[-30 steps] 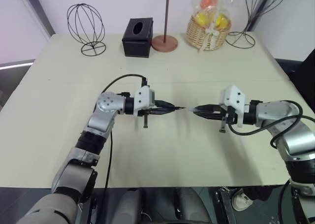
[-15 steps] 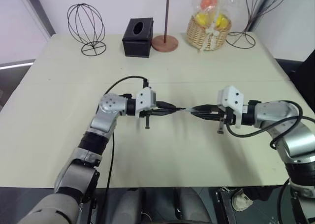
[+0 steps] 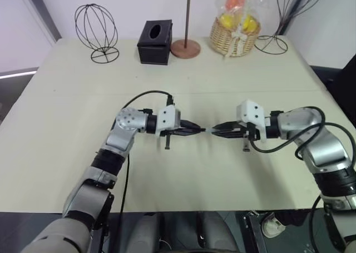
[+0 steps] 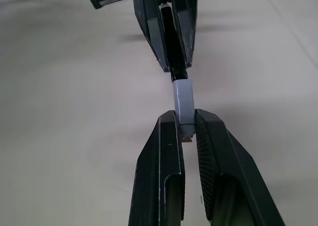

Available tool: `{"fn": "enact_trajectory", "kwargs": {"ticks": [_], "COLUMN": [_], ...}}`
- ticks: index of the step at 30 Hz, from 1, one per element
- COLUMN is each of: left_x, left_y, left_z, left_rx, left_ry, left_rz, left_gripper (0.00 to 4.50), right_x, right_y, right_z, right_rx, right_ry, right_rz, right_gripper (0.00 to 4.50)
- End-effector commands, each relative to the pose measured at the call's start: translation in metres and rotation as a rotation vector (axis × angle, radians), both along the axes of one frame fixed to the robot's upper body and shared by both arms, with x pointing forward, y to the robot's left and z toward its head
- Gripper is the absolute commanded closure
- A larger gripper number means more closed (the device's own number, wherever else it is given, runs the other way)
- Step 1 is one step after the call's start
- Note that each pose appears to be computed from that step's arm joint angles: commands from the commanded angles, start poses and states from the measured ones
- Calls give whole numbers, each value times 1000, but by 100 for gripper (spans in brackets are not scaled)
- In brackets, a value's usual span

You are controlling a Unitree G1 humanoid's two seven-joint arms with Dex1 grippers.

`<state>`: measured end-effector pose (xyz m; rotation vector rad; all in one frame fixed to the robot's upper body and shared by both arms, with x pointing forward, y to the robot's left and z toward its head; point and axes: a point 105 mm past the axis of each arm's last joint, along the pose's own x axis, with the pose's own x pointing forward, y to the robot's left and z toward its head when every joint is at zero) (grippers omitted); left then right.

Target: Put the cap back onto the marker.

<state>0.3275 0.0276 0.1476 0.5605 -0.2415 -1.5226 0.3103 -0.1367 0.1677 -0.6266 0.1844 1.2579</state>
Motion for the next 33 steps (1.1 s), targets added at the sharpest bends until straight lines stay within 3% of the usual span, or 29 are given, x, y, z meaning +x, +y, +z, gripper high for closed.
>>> {"fn": "enact_trajectory", "kwargs": {"ticks": [1,15,25,31,33], "left_x": [-7,-3,0,1,2], "left_y": [-10,-16,-11,-10,-8], "left_z": [6,9,9,13,13], "left_rx": [-2,-33,-37,-40,-37], "left_ry": [-39,-42,-40,-47,-50], "left_rz": [-48,-31,-4,3,8], "left_gripper": [450,450,450,450,450], "right_x": [2,-9,-4,-6,-9], "right_y": [13,50,22,-7,-20], "right_z": [24,38,24,5,1], "right_rx": [2,-39,-89,-202,-236], "right_ry": [-93,-142,-103,-42,-18], "right_rz": [60,185,94,26,-1], "right_gripper": [444,444,444,180,180]}}
